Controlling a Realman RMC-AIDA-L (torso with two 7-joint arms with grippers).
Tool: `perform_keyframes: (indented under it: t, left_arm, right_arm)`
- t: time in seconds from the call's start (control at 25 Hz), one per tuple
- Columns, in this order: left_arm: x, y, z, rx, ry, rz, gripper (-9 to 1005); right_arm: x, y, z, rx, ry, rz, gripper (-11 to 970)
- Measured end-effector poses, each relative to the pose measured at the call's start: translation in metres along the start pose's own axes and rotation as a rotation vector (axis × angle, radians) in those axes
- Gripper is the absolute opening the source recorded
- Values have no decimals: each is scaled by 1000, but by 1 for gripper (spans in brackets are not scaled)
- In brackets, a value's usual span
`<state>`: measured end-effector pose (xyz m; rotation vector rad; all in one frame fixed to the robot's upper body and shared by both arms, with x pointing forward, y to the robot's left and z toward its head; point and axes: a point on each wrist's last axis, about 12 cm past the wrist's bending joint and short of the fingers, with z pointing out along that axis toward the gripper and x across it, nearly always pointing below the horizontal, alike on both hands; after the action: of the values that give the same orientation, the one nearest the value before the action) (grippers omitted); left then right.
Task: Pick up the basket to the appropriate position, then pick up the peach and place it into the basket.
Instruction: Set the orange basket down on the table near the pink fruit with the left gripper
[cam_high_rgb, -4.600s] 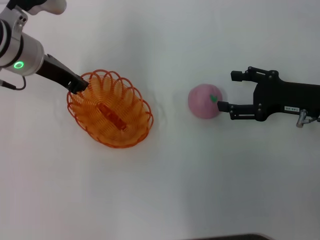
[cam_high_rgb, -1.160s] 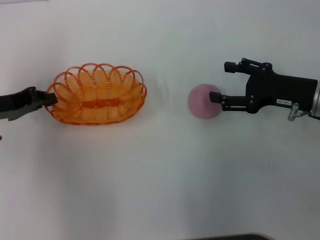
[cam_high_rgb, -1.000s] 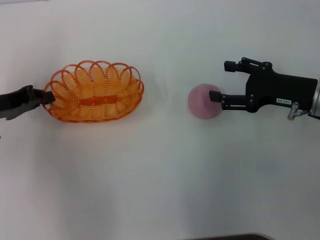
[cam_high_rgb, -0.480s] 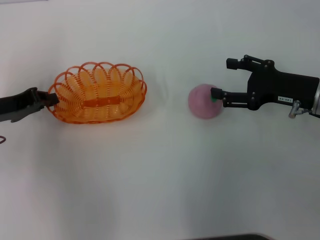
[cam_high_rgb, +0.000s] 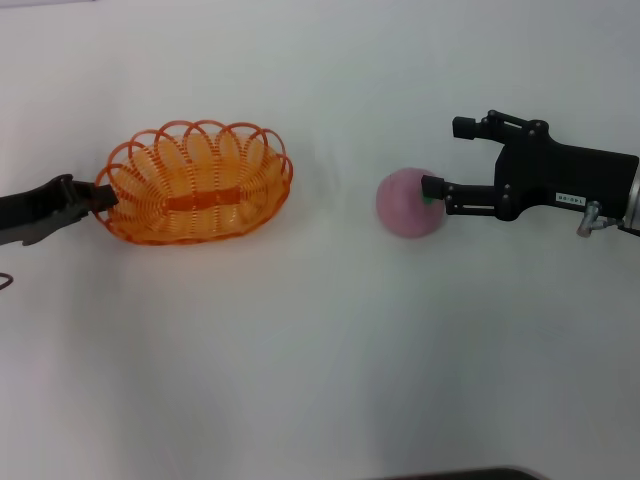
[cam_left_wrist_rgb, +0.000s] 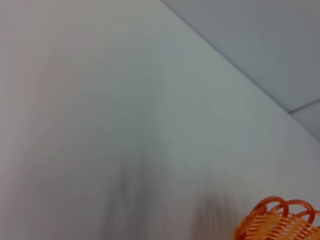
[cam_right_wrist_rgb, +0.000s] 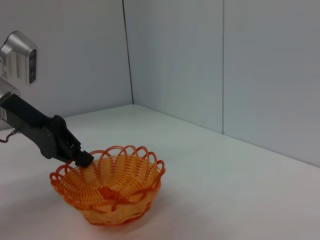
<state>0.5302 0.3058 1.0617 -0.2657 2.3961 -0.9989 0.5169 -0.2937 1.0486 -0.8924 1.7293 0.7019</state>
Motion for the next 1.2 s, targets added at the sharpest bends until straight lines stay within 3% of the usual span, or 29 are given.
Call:
perform_keyframes:
  t: [0.44, 0.64, 0.76, 0.96, 1.2]
  left_arm:
    - [1, -3, -5, 55, -14, -24, 87]
    - [3, -4, -8, 77, 5, -22, 259]
    - [4, -3, -13, 97, 8, -18, 488]
    - [3, 7, -26, 91, -34, 10, 690]
    - [4, 18, -43, 94, -94, 66, 738]
  right_arm:
    - [0, 0, 0, -4, 2, -3, 932]
    - [0, 0, 0, -5, 3, -3, 932]
    - [1, 1, -1, -4, 2, -2, 932]
    - [1, 1, -1, -3, 2, -2, 932]
    - [1, 1, -2, 2, 0, 2, 932]
